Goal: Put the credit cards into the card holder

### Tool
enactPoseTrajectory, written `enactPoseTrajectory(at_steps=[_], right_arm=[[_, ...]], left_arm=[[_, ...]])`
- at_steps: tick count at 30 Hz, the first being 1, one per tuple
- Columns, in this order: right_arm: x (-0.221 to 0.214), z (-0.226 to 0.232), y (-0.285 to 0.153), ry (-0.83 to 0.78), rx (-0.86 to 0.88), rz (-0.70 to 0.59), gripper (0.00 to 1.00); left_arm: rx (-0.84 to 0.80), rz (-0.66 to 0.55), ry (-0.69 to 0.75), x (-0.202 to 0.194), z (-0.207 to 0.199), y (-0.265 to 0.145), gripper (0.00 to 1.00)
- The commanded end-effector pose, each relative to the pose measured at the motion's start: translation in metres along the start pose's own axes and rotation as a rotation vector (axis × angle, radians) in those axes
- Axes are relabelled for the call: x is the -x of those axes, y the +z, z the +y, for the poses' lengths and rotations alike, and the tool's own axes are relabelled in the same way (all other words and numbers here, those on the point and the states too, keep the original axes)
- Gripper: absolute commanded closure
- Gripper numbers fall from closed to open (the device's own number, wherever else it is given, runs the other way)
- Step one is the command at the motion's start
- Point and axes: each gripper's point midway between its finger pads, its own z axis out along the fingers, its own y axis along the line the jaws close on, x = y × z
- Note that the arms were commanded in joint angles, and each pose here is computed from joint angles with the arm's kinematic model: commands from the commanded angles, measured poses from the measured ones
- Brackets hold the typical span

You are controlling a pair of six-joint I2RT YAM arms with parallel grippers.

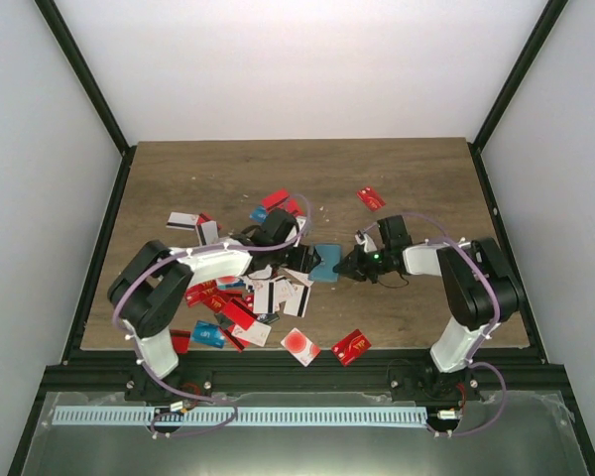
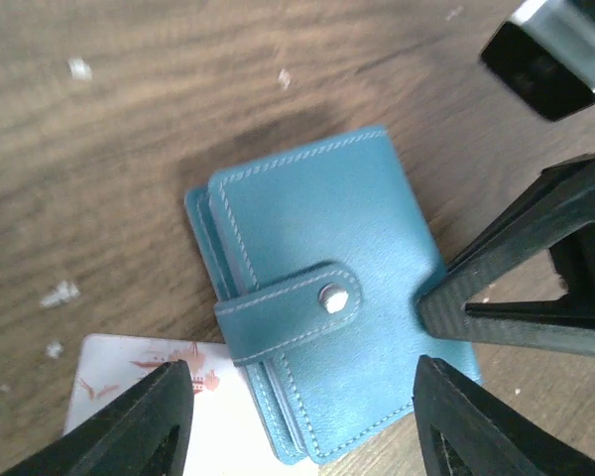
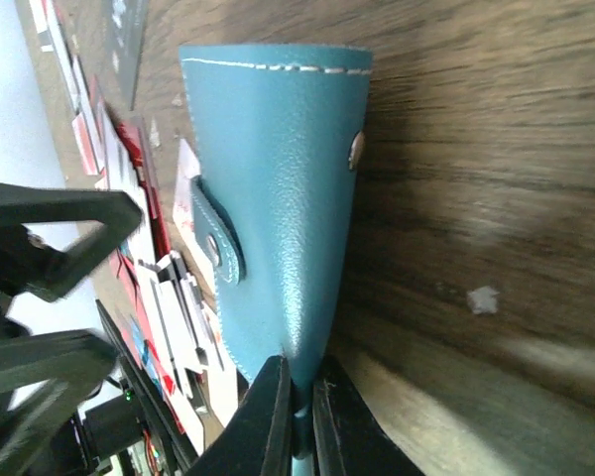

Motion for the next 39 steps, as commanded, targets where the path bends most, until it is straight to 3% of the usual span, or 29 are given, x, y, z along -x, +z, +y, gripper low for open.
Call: enactPoseTrajectory(at_steps=[1,7,10,16,23,28,37,38,39], right_arm=[[0.010,0.036,-0.018,-0.087,0.070,-0.025,0.99],[0.018,0.077,-0.039,-0.182,0.132,-0.050,0.99],[0.018,0.096,-0.050,-0.229,0.165,-0.064,0.99],[0.016,0.130,-0.072,-0.291,0.243,-0.104,0.99],[0.013,0.157,-0.086,-0.331,0.338,-0.113,0.99],[0.007,0.164,-0.091,-0.344,0.373,-0.099,0.99],[0.000,0.172,-0.098,-0.367,0.399,-0.105,0.99],[-0.001,0.174,-0.099,-0.374,0.405,-0.102,0.97],[-0.002,0.176,-0.100,-0.384,0.411,-0.100,0.86]], left_arm=[[0.028,-0.115,0.032,0.029,-0.008,-0.031,0.33],[0.009,-0.220,-0.002,0.050,-0.009,-0.066,0.11],[-0.056,-0.260,-0.029,0.054,-0.011,-0.083,0.05],[-0.233,-0.307,-0.002,0.050,-0.030,-0.111,0.00],[-0.393,-0.309,0.041,0.046,-0.056,-0.119,0.04],[-0.446,-0.329,0.046,0.053,-0.065,-0.121,0.21],[-0.546,-0.349,0.025,0.063,-0.080,-0.121,0.81],[-0.551,-0.352,0.027,0.063,-0.081,-0.123,0.88],[-0.555,-0.353,0.026,0.064,-0.082,-0.125,0.94]])
